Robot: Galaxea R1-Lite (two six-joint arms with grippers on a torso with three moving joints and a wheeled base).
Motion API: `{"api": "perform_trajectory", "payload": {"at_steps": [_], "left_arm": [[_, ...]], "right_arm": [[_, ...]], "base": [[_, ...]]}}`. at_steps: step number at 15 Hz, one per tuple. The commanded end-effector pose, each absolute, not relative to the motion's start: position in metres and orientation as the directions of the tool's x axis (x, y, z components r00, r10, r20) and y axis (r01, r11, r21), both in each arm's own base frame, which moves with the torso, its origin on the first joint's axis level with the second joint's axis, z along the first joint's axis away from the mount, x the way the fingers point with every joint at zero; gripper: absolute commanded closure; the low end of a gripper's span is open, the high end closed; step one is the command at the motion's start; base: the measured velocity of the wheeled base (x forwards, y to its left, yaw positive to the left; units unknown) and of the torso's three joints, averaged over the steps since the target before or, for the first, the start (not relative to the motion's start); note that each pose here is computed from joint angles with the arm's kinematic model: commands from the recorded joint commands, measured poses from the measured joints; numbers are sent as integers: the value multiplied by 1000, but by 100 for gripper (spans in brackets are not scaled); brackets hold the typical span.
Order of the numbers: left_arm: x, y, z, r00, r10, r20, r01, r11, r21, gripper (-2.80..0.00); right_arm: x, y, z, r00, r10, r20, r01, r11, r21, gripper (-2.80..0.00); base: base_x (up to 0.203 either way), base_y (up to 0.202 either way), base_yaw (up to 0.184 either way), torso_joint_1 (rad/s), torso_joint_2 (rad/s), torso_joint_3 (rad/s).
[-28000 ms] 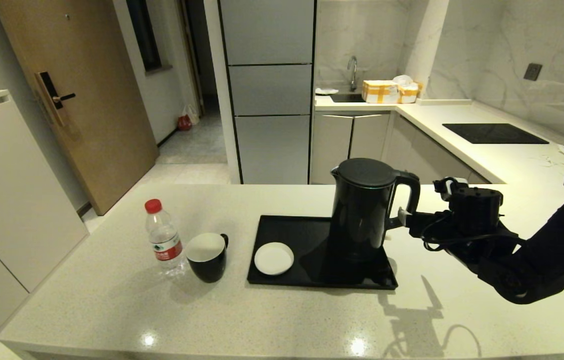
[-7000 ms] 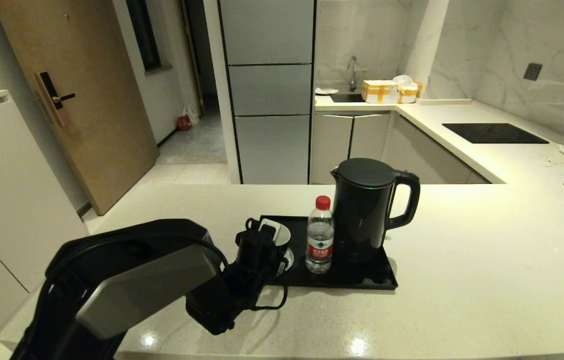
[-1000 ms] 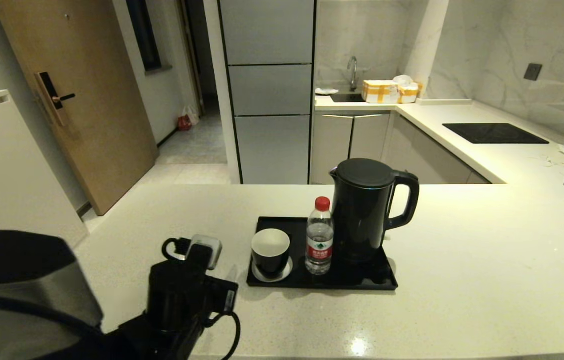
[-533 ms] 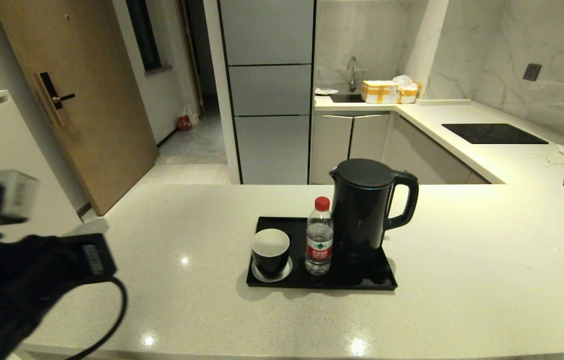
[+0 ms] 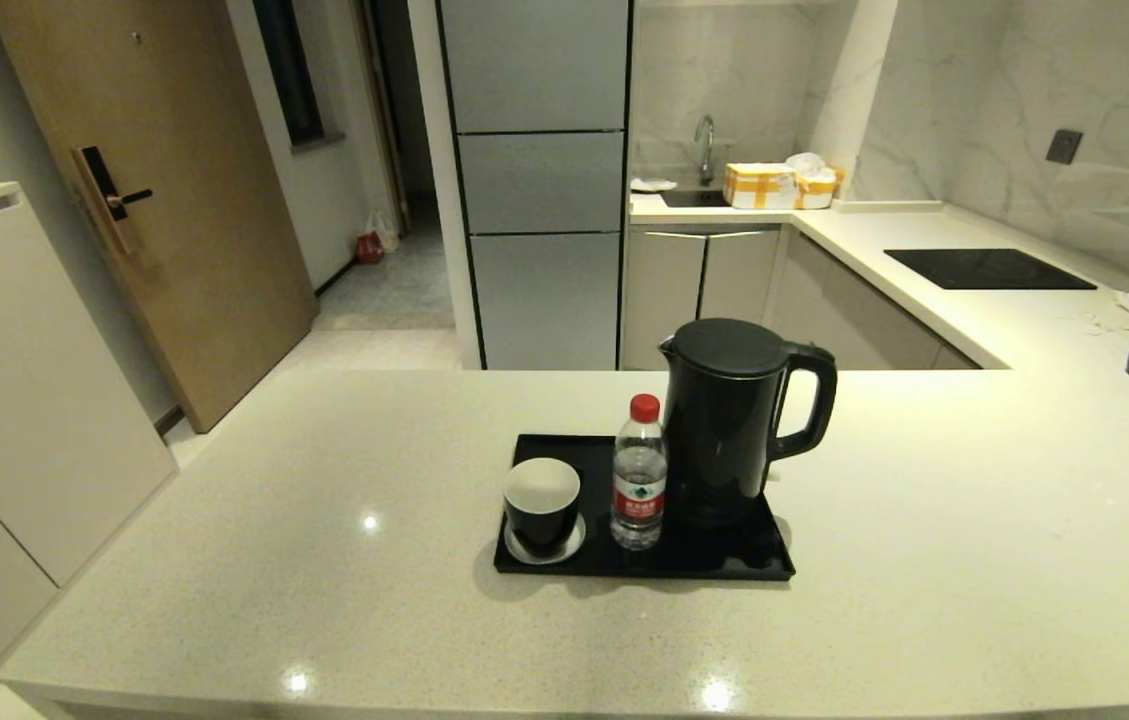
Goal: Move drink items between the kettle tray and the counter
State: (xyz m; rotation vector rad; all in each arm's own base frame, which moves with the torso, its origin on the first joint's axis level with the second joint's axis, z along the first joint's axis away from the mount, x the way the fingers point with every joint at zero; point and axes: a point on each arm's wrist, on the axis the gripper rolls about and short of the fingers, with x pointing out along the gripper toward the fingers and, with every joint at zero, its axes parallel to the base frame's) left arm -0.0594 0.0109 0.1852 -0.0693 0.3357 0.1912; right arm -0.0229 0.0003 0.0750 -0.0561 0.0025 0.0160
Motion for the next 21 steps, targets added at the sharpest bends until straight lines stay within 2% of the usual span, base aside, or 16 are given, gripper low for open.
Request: {"api": "perform_trajectory", "payload": {"at_steps": [1, 3, 5, 7, 10, 13, 21], "left_arm": [[-92, 7, 148, 975, 101, -198, -114, 992, -57, 0], [-73, 3, 120, 981, 39, -190, -44, 999, -26, 0], [-57, 0, 112, 989, -13, -147, 14, 1000, 4, 0], [-47, 0, 107, 996, -15, -87, 18, 999, 29, 0], [-24, 0, 76, 1000, -19, -13, 20, 997, 70, 0], [-23, 0, 76, 1000, -3, 3, 3, 1000, 23, 0], [-23, 0, 76, 1000, -2, 3, 1, 1000, 21, 0]], "right_arm": [[-23, 0, 75, 1000, 17, -5, -17, 998, -55, 0], [-23, 0, 75, 1000, 17, -5, -17, 998, -55, 0], [-23, 0, 75, 1000, 17, -5, -17, 998, -55, 0], [-23, 0, 75, 1000, 17, -5, -17, 998, -56, 0], [-23, 0, 75, 1000, 17, -5, -17, 998, -57, 0], [-23, 0, 75, 1000, 17, -5, -17, 998, -55, 0], [-23, 0, 75, 1000, 18, -5, -19, 998, -63, 0]], "base": [[0, 0, 0, 0, 0, 0], [0, 0, 0, 0, 0, 0], [0, 0, 0, 0, 0, 0], [0, 0, 0, 0, 0, 0], [0, 0, 0, 0, 0, 0], [0, 0, 0, 0, 0, 0], [0, 0, 0, 0, 0, 0]]}}
